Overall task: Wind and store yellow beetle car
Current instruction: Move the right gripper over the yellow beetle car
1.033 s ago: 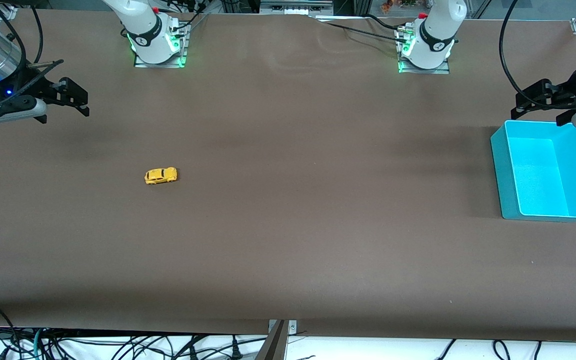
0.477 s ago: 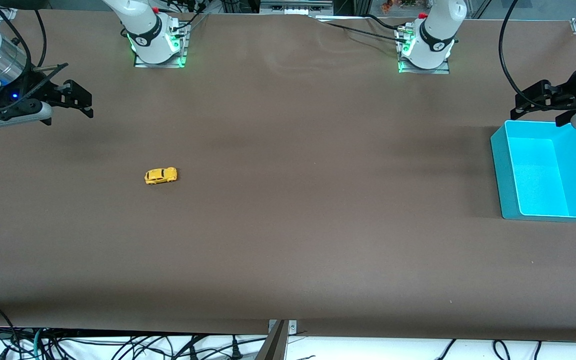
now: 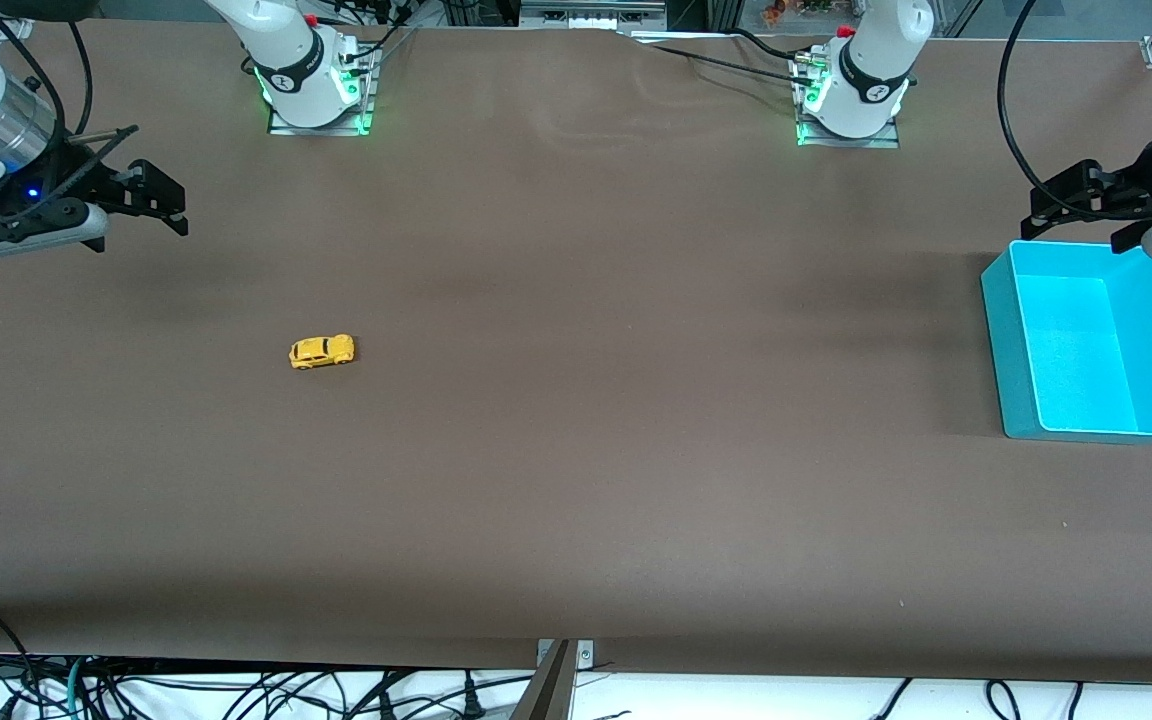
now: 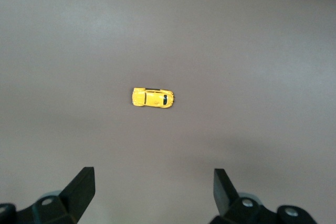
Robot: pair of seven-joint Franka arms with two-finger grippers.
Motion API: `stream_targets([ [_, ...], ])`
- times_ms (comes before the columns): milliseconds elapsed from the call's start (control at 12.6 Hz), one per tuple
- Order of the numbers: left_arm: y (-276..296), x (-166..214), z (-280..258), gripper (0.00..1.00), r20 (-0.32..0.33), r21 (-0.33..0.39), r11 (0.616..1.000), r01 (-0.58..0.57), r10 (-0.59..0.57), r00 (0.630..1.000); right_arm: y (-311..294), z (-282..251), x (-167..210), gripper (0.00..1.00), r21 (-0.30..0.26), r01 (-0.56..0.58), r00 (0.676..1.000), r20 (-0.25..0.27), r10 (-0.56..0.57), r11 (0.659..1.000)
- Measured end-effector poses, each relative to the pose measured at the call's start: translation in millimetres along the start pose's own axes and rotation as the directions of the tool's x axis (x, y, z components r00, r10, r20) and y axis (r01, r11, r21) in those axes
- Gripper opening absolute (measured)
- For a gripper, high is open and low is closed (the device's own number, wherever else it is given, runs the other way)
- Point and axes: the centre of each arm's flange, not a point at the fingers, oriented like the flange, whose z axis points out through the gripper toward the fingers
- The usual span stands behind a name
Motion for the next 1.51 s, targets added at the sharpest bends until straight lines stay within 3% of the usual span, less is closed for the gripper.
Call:
stream_targets([
  [318, 0.0, 0.0, 0.0, 1.0, 0.0, 0.0, 1.0, 0.0, 0.0, 1.0, -13.9, 14.9, 9.6, 1.0, 0.006, 0.041, 0.999, 0.018, -0.041, 0.999],
  [477, 0.0, 0.0, 0.1, 1.0, 0.0, 0.0, 1.0, 0.0, 0.0, 1.0, -14.1, 19.7, 13.0, 1.0, 0.01, 0.113, 0.993, 0.018, -0.113, 0.994],
  [874, 0.1, 0.2, 0.3, 1.0, 0.0, 0.0, 1.0, 0.0, 0.0, 1.0, -13.7, 55.0, 21.3, 1.0, 0.041, 0.355, 0.933, 0.044, -0.357, 0.934],
  [1033, 0.0, 0.2, 0.3, 1.0, 0.0, 0.0, 1.0, 0.0, 0.0, 1.0, -16.0, 74.8, 17.8, 1.0, 0.057, 0.474, 0.877, 0.053, -0.477, 0.879],
  [1192, 0.0, 0.2, 0.3, 1.0, 0.0, 0.0, 1.0, 0.0, 0.0, 1.0, -16.7, 99.8, 14.1, 1.0, 0.067, 0.596, 0.799, 0.048, -0.599, 0.8],
  [1510, 0.1, 0.3, 0.4, 1.0, 0.001, 0.0, 1.0, 0.0, 0.0, 1.0, -15.4, 163.1, 8.2, 1.0, 0.077, 0.79, 0.608, 0.025, -0.794, 0.608],
])
